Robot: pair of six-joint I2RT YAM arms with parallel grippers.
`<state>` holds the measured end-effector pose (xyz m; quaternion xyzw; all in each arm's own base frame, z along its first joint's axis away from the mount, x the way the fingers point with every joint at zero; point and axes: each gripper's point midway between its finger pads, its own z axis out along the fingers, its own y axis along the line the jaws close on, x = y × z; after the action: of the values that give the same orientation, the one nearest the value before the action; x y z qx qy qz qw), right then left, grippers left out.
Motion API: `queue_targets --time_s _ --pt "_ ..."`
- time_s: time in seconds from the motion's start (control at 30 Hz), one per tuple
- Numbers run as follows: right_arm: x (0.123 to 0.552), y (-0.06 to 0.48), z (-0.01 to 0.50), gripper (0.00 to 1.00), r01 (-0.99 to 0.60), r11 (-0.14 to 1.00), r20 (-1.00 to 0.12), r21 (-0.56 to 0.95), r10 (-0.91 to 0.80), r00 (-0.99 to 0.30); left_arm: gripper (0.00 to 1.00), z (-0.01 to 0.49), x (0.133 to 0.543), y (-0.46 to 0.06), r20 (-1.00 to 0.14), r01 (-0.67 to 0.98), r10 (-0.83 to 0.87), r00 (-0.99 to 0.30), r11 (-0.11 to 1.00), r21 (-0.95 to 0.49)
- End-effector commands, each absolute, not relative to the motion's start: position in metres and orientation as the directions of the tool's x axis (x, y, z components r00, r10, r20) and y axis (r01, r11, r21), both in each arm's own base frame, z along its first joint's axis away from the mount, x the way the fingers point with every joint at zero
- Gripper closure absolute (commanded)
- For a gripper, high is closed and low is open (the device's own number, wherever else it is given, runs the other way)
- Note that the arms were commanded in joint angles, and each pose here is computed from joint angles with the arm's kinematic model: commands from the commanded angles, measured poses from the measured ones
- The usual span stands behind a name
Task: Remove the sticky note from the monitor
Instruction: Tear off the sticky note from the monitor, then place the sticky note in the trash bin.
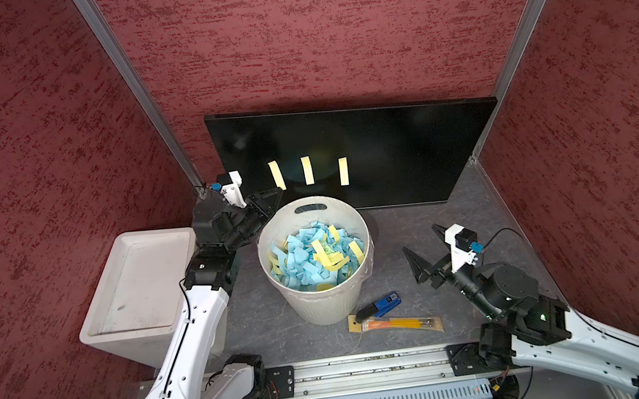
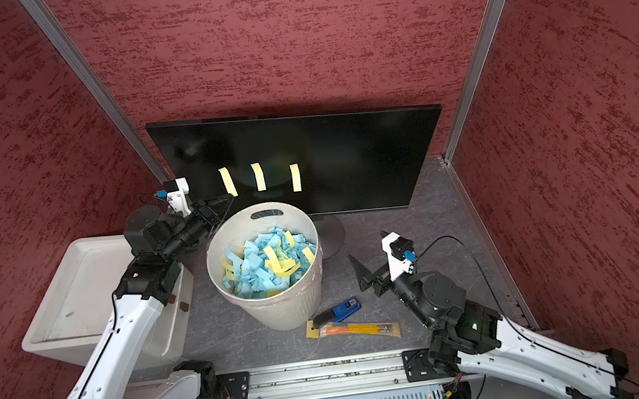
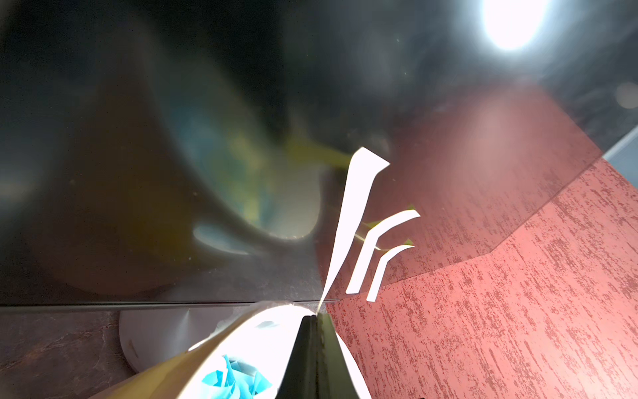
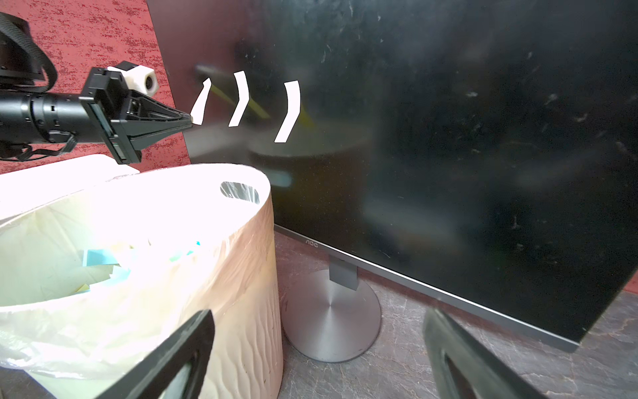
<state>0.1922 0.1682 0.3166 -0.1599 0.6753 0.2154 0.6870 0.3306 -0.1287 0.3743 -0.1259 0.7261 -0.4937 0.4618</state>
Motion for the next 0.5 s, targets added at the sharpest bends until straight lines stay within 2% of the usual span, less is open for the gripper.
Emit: queue_targets --time_s 0.0,0.47 --pt "0.194 0.163 0.320 0.02 -0.490 0.867 -0.994 0.091 0.106 0.003 1.00 0.368 0.320 -0.129 -0.552 0.269 -0.628 -0.548 0.493 -0.828" --pt "0.194 0.164 0.319 0.02 -0.494 0.864 -0.994 0.092 0.106 0.001 1.00 0.366 0.274 -0.135 -0.572 0.292 -0.588 -0.572 0.506 -0.812"
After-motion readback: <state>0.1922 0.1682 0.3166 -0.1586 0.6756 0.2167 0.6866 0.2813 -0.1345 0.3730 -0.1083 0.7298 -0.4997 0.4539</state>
